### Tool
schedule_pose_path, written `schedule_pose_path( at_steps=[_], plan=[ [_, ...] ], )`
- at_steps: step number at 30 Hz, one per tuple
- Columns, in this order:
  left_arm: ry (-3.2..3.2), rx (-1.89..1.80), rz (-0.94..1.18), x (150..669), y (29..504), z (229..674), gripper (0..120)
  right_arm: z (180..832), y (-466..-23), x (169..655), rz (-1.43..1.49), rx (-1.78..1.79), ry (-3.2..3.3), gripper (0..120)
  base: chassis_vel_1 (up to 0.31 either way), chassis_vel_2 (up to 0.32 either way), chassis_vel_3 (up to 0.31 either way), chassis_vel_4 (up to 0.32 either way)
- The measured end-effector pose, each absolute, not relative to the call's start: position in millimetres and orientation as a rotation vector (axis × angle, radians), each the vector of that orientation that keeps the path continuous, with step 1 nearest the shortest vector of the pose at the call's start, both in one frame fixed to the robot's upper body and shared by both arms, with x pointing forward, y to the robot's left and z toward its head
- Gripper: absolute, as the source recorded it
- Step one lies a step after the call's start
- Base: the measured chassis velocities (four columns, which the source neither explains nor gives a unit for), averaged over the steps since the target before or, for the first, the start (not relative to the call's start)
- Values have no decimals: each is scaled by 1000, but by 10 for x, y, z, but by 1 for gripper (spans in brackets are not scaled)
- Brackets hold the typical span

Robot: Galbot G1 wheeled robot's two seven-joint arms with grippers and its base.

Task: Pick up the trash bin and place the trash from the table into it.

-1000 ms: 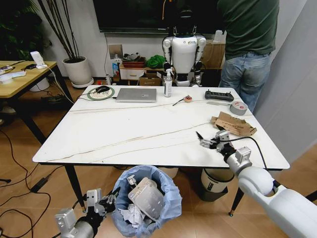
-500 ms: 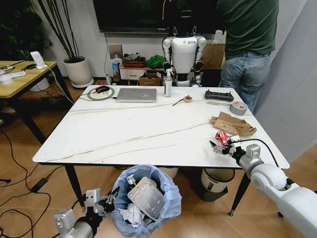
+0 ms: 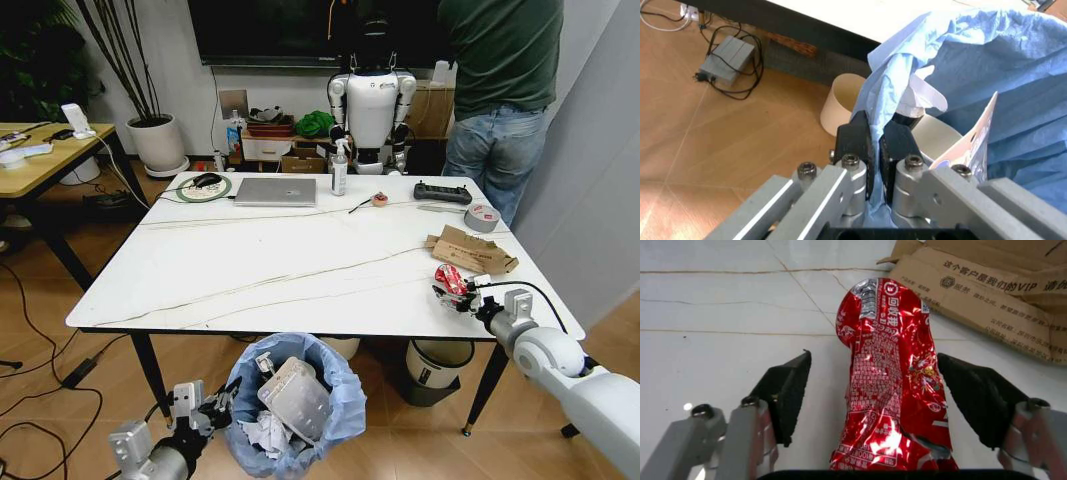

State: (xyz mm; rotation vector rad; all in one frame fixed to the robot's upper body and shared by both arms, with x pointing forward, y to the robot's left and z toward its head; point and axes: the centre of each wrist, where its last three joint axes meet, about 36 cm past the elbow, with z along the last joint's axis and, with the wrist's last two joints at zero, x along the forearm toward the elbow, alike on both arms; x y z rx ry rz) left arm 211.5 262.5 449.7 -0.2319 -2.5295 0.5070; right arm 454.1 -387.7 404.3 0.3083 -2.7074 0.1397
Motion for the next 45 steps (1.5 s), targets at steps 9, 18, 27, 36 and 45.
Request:
schedule_pose_path(
  at_steps=[9, 18, 27, 36, 45],
  plan=[
    [-2528, -232, 510, 2115, 2622, 4492, 0, 4073, -3844, 4529, 150, 334, -2719, 34, 0, 0, 0, 0],
    [-2528, -233, 515, 2117, 2613, 4489, 0, 4060, -3832, 4521, 163, 346, -2719, 16, 0, 0, 0, 0],
    [-2529, -231, 517, 2124, 2620, 4489, 0, 4045, -3802, 4523, 170, 363, -2722, 16, 0, 0, 0, 0],
    [-2518, -230, 527, 2131, 2609, 4467, 0, 4623, -3390, 4285, 181, 734, -2813, 16, 0, 0, 0, 0],
    [-2511, -237, 539, 2126, 2590, 4473, 0, 5032, -2777, 3798, 46, 1412, -2790, 16, 0, 0, 0, 0]
  ],
)
